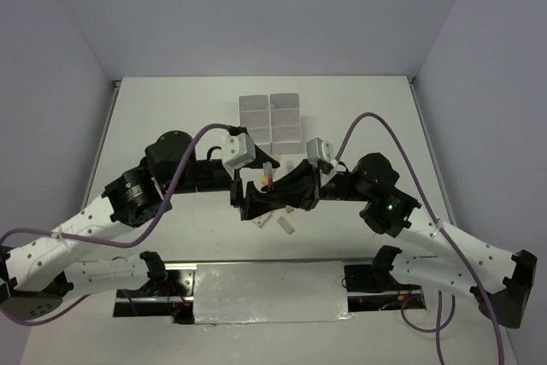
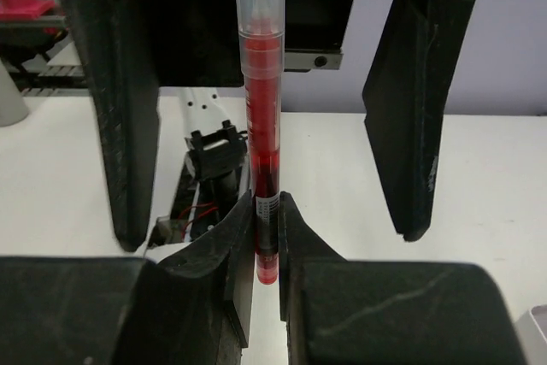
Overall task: Sort the stationery into containers
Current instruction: Place the pen in the storage box, then pick up the pen from the center of the board.
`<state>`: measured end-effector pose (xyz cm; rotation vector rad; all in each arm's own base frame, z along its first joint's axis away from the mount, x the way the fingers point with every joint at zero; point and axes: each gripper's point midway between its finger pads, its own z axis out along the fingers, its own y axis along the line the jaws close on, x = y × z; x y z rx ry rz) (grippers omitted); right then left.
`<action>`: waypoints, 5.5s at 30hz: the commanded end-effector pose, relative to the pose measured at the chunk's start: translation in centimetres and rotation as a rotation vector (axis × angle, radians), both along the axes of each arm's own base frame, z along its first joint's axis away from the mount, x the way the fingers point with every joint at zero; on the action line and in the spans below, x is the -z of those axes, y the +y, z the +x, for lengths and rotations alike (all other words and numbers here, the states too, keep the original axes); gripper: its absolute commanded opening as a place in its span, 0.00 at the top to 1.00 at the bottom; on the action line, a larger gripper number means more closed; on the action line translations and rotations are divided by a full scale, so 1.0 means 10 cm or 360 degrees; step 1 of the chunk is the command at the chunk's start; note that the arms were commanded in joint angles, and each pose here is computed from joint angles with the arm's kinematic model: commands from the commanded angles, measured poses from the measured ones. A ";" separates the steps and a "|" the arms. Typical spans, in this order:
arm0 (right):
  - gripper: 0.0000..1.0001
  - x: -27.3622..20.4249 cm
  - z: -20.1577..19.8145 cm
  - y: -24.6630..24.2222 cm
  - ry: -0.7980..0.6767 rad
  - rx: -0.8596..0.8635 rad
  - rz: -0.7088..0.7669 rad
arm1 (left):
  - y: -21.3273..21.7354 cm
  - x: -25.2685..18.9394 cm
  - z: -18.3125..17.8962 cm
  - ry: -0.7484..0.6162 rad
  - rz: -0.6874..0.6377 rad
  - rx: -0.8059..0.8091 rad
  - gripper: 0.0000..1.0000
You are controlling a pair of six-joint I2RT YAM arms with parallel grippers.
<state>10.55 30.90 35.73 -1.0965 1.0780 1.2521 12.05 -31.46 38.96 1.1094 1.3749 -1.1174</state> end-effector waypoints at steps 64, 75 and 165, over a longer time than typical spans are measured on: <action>0.80 1.50 4.33 -0.37 0.0061 0.1308 -0.0068 | 1.45 0.96 0.35 -0.0191 0.0074 -0.0905 0.01; 0.59 1.54 4.33 -0.37 0.0117 0.1284 -0.0057 | 1.47 0.94 0.34 -0.0199 0.0059 -0.0911 0.01; 1.00 2.59 1.94 -1.29 0.1208 0.1705 -0.1272 | 2.57 1.19 1.12 0.0430 0.0028 -0.2150 0.01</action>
